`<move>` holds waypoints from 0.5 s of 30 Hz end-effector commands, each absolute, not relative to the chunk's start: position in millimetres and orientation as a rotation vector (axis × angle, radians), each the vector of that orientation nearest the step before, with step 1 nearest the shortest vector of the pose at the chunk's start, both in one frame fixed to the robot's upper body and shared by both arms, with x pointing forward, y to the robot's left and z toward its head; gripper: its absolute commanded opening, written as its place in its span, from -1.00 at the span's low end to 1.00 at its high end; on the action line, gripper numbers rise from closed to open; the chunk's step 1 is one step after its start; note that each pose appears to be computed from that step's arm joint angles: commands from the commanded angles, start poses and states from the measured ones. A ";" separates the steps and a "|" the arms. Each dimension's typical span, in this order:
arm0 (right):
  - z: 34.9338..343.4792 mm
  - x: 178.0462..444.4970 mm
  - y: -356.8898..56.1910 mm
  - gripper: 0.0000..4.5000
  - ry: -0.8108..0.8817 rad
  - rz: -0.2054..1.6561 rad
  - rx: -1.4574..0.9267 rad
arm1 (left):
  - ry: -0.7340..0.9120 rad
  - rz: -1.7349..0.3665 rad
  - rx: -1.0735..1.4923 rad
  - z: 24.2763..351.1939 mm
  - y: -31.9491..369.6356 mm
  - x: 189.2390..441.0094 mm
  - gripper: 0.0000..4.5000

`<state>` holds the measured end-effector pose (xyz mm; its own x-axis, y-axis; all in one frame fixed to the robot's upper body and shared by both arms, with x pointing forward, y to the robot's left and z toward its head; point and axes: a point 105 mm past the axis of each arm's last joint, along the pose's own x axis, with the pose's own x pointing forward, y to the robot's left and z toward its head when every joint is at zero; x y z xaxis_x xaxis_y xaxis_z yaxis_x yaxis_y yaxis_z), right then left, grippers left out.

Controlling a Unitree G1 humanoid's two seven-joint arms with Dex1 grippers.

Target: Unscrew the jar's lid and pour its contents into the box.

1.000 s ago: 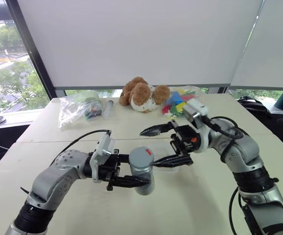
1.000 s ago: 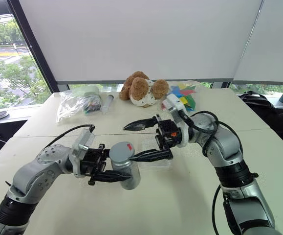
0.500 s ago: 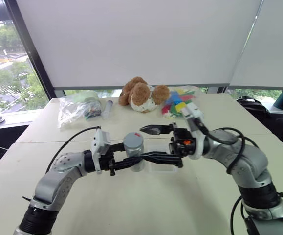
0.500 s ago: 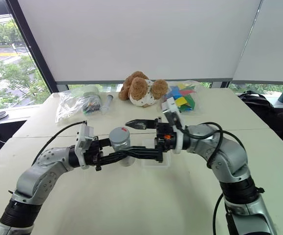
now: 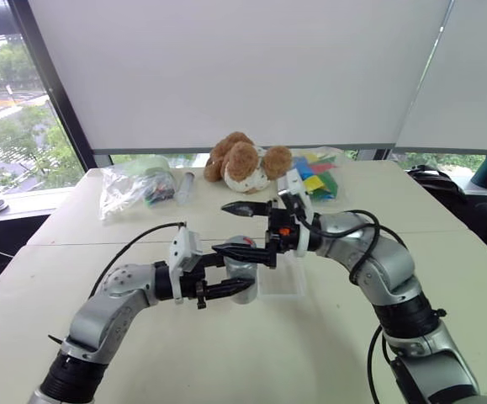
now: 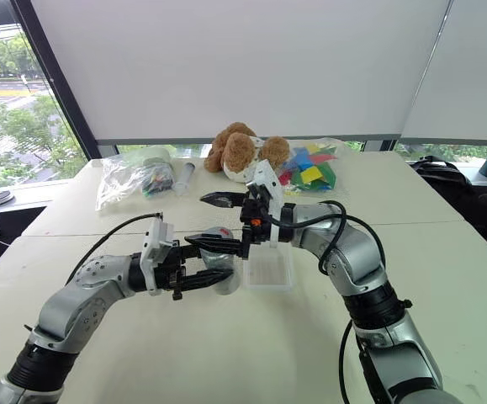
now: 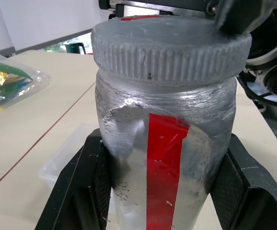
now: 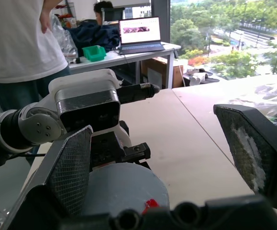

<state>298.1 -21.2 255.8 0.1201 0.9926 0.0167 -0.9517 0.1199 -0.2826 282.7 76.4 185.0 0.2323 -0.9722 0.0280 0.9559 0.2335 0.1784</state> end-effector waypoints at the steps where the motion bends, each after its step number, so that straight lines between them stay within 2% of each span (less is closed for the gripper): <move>1: 261.3 286.3 -15.3 0.97 -0.234 1.504 -0.243 | -0.208 -1.323 0.158 198.8 76.2 279.8 -0.08; 7: 255.0 281.0 -13.8 0.97 -0.200 1.527 -0.247 | -0.201 -1.314 0.157 197.2 76.4 281.3 -0.08; 15: 250.5 288.8 -17.4 0.97 -0.188 1.496 -0.250 | -0.212 -1.338 0.154 199.4 73.4 278.6 -0.08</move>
